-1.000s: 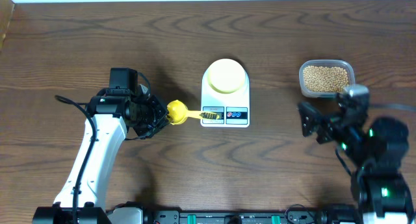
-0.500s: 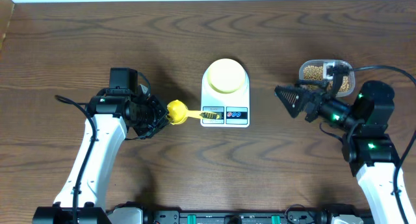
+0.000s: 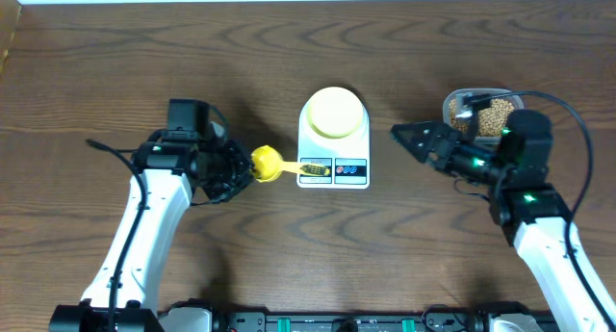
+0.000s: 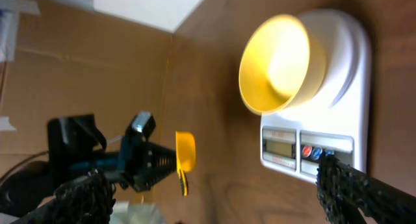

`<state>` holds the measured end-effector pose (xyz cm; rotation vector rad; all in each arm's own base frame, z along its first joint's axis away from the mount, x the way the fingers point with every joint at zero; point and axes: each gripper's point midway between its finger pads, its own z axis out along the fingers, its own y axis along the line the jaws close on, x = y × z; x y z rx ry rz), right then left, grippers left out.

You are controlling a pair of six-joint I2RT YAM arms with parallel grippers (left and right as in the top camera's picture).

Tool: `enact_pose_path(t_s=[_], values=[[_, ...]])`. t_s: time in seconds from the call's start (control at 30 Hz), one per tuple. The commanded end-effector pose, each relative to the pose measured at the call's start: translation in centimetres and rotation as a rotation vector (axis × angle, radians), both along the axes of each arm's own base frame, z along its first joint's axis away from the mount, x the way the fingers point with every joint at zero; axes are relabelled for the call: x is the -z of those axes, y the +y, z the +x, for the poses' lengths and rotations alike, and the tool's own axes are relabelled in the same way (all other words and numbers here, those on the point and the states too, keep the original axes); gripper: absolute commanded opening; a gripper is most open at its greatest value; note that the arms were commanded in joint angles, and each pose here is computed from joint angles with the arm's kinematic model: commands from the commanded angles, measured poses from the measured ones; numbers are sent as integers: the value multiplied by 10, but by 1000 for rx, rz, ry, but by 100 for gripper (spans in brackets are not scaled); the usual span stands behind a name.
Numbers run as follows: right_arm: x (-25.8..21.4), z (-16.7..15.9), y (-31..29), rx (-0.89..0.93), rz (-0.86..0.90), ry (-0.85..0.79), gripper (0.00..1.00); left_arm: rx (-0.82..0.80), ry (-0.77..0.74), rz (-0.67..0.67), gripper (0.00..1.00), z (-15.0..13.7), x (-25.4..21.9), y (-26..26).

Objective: Scoop item into bowl and weigh 50g on scale
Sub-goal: 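Move the right gripper to the scoop handle near the left gripper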

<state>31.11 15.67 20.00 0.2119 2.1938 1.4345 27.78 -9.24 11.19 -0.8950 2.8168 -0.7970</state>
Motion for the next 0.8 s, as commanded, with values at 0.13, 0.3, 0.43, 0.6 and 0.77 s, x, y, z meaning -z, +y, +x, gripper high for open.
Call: enact_pose_path(t_s=[0.13, 0.3, 0.43, 0.6, 0.77], values=[[16, -13, 38, -122, 10, 83, 96, 142, -93, -10, 7, 2, -7, -40], [26, -23, 55, -180, 2, 113, 95, 204, -156, -23, 7, 6, -13, -61], [28, -32, 69, -229, -2, 112, 95, 236, -197, -26, 7, 9, -17, -72], [25, -42, 84, -279, -4, 94, 94, 174, -191, 16, 7, 14, -14, -70], [27, -48, 92, -299, -18, 86, 93, 105, -152, -2, 7, 13, -14, -73]])
